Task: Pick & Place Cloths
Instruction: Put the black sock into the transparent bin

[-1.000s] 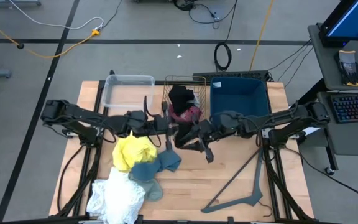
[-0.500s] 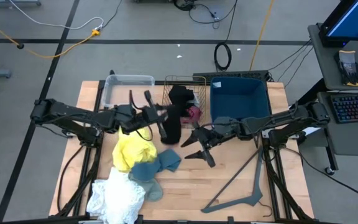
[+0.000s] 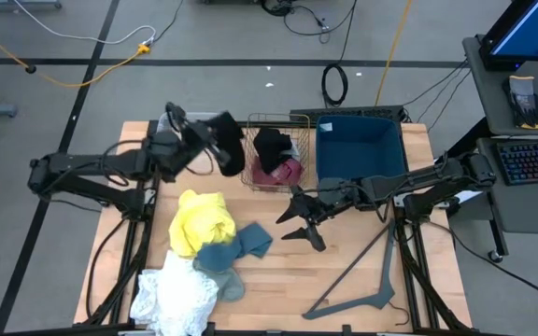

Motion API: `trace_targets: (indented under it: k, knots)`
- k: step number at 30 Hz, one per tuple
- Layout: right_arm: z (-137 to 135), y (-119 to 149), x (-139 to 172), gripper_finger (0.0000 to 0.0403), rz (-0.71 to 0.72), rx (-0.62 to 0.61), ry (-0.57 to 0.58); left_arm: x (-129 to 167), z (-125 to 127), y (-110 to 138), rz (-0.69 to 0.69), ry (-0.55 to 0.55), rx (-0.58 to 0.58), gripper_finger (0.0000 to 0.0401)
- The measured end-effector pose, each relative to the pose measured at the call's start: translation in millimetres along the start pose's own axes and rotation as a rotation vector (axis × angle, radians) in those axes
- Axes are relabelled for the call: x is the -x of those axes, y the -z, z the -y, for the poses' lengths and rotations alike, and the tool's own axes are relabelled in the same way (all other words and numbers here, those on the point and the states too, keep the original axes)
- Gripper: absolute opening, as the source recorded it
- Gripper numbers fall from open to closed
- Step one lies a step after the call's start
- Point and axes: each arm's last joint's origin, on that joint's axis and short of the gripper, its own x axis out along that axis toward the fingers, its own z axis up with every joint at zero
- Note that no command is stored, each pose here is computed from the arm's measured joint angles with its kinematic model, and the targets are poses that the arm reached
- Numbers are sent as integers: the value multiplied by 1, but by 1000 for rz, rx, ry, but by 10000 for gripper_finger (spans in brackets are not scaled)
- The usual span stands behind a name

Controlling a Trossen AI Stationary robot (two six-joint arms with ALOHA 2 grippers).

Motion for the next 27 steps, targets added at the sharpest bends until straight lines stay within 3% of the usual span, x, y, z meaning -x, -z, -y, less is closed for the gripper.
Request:
trace_targets:
  k: [5, 17, 27]
  knots:
    - [0, 0, 0, 214, -2, -3, 0, -5, -28, 10, -87, -142, 20, 0]
    - [-1, 2, 0, 212, -16, -6, -1, -28, -67, 49, -338, -331, 17, 0]
    - [-1, 2, 0, 210, -16, -5, -1, -38, -85, 83, -523, -416, 71, 0]
